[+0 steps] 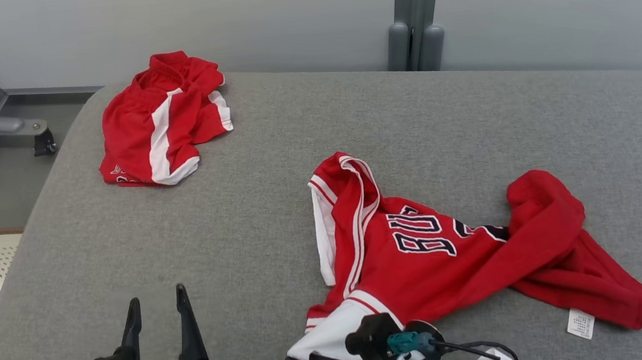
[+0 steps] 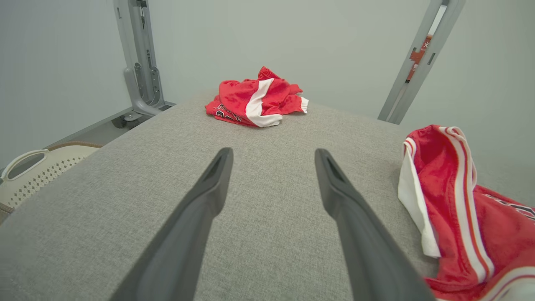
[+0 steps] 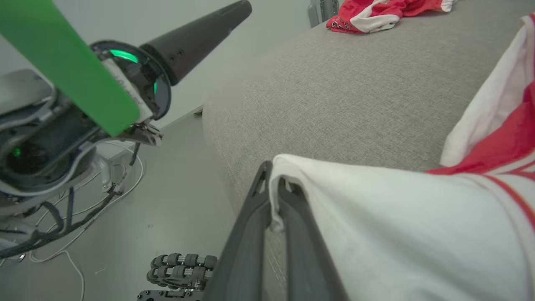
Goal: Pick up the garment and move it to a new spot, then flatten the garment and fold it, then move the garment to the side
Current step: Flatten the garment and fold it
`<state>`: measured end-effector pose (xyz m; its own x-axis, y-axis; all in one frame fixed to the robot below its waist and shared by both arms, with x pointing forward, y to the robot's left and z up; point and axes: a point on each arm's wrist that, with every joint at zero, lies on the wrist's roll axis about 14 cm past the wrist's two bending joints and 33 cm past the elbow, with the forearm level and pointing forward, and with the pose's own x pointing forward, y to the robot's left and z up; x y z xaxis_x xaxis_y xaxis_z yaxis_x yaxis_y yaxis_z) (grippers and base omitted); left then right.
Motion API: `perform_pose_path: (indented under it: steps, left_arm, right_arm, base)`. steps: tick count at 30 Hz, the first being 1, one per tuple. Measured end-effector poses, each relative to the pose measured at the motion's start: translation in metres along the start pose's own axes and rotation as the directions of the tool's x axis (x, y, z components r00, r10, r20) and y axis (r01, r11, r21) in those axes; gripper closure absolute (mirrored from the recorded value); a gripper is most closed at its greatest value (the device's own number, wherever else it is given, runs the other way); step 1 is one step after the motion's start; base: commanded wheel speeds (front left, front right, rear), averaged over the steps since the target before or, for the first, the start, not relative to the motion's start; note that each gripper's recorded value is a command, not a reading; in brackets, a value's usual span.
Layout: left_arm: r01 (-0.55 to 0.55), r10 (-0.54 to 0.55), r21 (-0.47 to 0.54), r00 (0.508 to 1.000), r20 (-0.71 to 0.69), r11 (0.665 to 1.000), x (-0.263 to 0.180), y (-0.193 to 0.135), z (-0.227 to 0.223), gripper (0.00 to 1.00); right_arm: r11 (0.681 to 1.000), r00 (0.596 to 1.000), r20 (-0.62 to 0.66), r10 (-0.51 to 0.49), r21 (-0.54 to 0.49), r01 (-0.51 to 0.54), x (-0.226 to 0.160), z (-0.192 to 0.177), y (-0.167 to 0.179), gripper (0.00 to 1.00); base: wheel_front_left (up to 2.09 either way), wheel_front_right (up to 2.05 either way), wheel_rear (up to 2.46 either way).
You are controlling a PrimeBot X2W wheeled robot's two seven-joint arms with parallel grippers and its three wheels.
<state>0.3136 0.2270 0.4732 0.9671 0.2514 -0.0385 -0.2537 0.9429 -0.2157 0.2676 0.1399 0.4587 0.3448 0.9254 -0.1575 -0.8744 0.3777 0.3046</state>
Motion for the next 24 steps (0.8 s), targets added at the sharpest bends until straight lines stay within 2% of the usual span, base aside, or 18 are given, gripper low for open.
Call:
perform_pose_path:
  steps: [1, 2, 3, 8, 11, 14, 16, 18, 20, 24]
  left_arm:
    - [-0.011, 0.011, 0.001, 1.0, 0.003, 1.0, -0.001, 0.004, 0.001, 0.0]
    - [-0.02, 0.02, 0.003, 1.0, 0.005, 1.0, -0.001, 0.006, 0.002, 0.0]
    - [-0.025, 0.025, 0.003, 1.0, 0.006, 1.0, -0.001, 0.008, 0.002, 0.0]
    - [-0.026, 0.026, 0.001, 1.0, 0.006, 1.0, -0.001, 0.009, 0.002, 0.0]
    - [0.002, -0.002, -0.006, 1.0, 0.002, 1.0, 0.0, -0.001, 0.001, 0.0]
    - [0.033, -0.033, -0.01, 0.999, 0.002, 0.999, 0.003, -0.012, 0.0, 0.0]
    - [0.056, -0.056, -0.011, 0.998, 0.001, 0.998, 0.004, -0.019, 0.0, 0.0]
    - [0.079, -0.079, -0.012, 0.997, -0.001, 0.997, 0.005, -0.027, -0.001, 0.0]
    - [0.104, -0.104, -0.016, 0.995, -0.003, 0.994, 0.006, -0.035, -0.002, 0.0]
    - [0.144, -0.144, -0.017, 0.99, -0.01, 0.989, 0.006, -0.048, -0.004, 0.0]
  right_arm:
    - [1.0, 1.0, -0.008, 0.005, 0.005, -0.005, 0.001, -0.002, 0.0, 0.88]
    - [1.0, 1.0, -0.021, 0.009, 0.002, -0.009, 0.002, -0.005, 0.0, 0.16]
    - [1.0, 0.999, -0.031, 0.011, -0.003, -0.011, 0.003, -0.007, -0.001, 0.0]
    - [1.0, 0.999, -0.037, -0.006, 0.02, 0.007, 0.002, -0.011, -0.007, 0.0]
    - [0.998, 0.999, 0.007, -0.046, 0.032, 0.046, -0.001, -0.003, -0.017, 0.0]
    - [0.991, 0.989, 0.081, -0.123, 0.06, 0.118, -0.009, 0.012, -0.037, 0.0]
    - [0.976, 0.967, 0.138, -0.213, 0.076, 0.204, -0.02, 0.026, -0.062, 0.0]
    - [0.949, 0.932, 0.184, -0.313, 0.09, 0.301, -0.035, 0.038, -0.091, 0.0]
    - [0.905, 0.877, 0.221, -0.426, 0.103, 0.414, -0.06, 0.047, -0.126, 0.0]
    - [0.775, 0.74, 0.242, -0.628, 0.108, 0.623, -0.126, 0.051, -0.188, 0.0]
  base:
    - [0.0, 0.0, 0.0]
    - [0.0, 0.0, 0.0]
    - [0.0, 0.0, 0.0]
    - [0.0, 0.0, 0.0]
    - [0.0, 0.0, 0.0]
    - [0.0, 0.0, 0.0]
    - [0.0, 0.0, 0.0]
    - [0.0, 0.0, 0.0]
    - [0.0, 0.0, 0.0]
    - [0.0, 0.0, 0.0]
